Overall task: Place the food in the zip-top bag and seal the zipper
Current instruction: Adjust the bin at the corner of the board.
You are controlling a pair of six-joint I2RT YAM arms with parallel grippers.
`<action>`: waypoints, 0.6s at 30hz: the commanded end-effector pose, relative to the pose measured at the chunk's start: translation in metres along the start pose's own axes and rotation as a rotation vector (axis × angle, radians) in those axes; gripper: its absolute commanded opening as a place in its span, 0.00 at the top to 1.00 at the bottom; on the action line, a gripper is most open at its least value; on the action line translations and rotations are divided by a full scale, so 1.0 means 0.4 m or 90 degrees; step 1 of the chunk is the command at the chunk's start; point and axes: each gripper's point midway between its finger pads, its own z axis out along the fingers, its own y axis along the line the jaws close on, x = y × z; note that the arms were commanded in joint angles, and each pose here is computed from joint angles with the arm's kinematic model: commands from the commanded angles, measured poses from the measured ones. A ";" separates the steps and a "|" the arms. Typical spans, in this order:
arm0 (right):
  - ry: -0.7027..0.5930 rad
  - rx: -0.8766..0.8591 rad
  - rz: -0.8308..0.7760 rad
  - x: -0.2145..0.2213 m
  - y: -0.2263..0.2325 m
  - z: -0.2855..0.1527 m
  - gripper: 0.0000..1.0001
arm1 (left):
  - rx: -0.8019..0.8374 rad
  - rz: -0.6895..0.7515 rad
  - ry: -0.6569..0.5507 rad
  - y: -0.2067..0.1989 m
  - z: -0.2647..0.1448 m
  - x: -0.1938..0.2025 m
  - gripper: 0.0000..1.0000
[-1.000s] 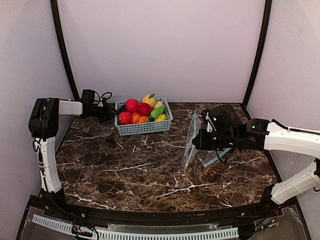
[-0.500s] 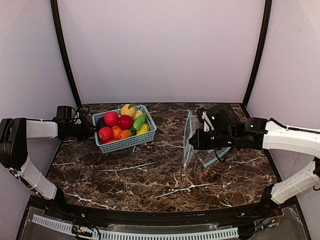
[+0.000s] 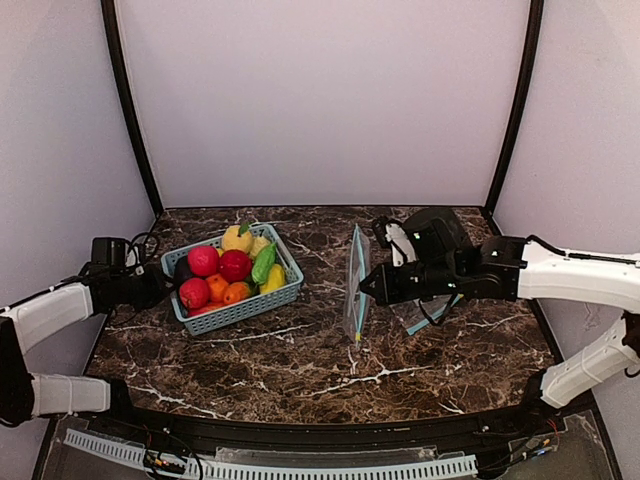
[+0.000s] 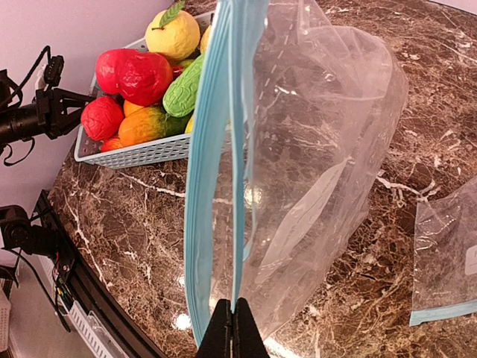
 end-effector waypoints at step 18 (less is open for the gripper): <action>-0.019 -0.045 -0.041 -0.036 0.073 0.004 1.00 | -0.101 0.167 -0.005 -0.062 -0.132 -0.077 0.21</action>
